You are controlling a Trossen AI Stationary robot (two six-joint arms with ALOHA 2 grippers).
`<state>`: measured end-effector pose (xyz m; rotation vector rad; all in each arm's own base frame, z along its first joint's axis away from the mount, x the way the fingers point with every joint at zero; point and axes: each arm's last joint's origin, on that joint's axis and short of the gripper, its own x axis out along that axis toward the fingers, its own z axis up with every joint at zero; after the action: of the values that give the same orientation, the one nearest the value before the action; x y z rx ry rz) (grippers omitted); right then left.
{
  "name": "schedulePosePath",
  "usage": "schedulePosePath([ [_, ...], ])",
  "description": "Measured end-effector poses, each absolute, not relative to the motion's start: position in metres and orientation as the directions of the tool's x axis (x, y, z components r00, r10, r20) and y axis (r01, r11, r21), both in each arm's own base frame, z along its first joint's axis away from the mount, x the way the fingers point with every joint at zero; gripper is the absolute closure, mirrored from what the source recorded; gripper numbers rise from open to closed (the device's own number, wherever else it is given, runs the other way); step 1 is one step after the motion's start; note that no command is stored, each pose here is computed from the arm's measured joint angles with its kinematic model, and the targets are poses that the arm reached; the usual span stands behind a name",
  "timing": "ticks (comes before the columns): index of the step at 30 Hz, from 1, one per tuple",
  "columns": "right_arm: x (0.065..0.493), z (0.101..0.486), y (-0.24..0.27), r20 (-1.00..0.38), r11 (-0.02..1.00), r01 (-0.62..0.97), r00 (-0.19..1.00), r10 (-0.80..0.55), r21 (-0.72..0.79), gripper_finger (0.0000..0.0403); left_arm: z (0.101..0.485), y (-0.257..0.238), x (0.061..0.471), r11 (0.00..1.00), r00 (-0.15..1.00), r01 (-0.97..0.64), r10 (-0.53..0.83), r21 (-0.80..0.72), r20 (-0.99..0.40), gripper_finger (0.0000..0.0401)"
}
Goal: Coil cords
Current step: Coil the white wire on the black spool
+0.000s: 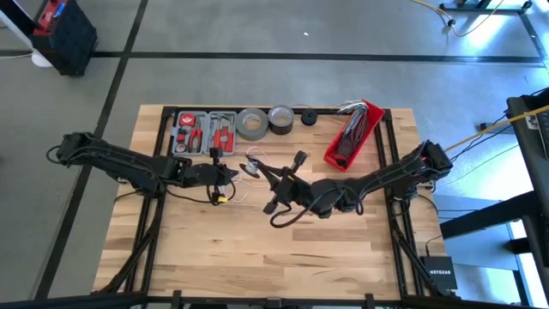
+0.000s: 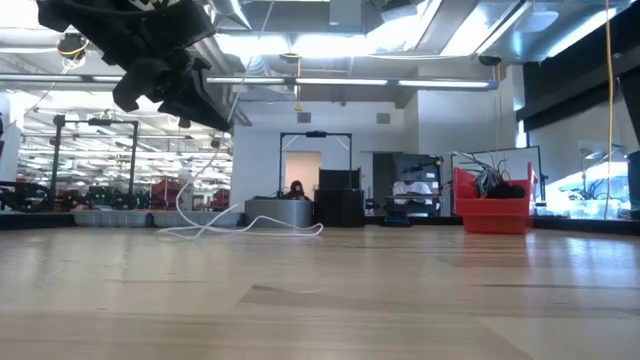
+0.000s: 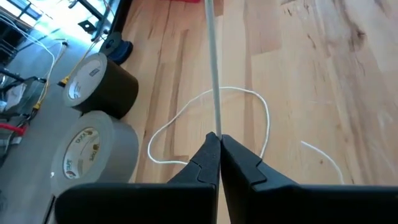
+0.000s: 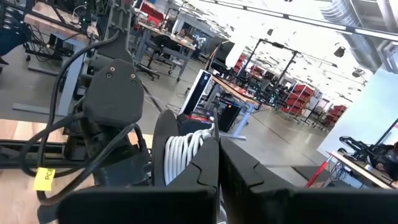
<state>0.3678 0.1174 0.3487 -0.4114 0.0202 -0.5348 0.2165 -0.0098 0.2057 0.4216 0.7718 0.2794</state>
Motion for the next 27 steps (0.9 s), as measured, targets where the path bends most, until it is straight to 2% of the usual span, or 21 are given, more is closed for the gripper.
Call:
schedulePosePath([
  [4, 0.37, 0.347, 0.112, 0.062, 0.775, 0.476, 0.865, -0.498, -0.416, 0.0397, 0.211, -0.009, 0.214, 0.877, 0.704, -0.098, 0.395, 0.47, -0.591, 0.0401],
  [9, 0.373, 0.345, 0.104, 0.027, 0.808, 0.389, 0.907, -0.421, -0.443, 0.0397, 0.23, -0.005, 0.202, 0.843, 0.736, -0.203, 0.467, 0.498, -0.491, 0.0401],
  [14, 0.379, 0.329, 0.092, -0.097, 0.841, 0.263, 0.933, -0.347, -0.473, 0.0397, 0.254, 0.003, 0.179, 0.832, 0.765, -0.321, 0.51, 0.453, -0.394, 0.0401],
  [21, 0.383, 0.309, 0.062, -0.245, 0.84, 0.283, 0.87, -0.428, -0.463, 0.0397, 0.279, 0.008, 0.145, 0.843, 0.812, -0.412, 0.512, 0.345, -0.282, 0.0401],
  [27, 0.396, 0.283, 0.04, -0.311, 0.805, 0.309, 0.805, -0.505, -0.507, 0.0397, 0.287, 0.005, 0.131, 0.91, 0.893, -0.315, 0.38, 0.268, -0.241, 0.0401],
])
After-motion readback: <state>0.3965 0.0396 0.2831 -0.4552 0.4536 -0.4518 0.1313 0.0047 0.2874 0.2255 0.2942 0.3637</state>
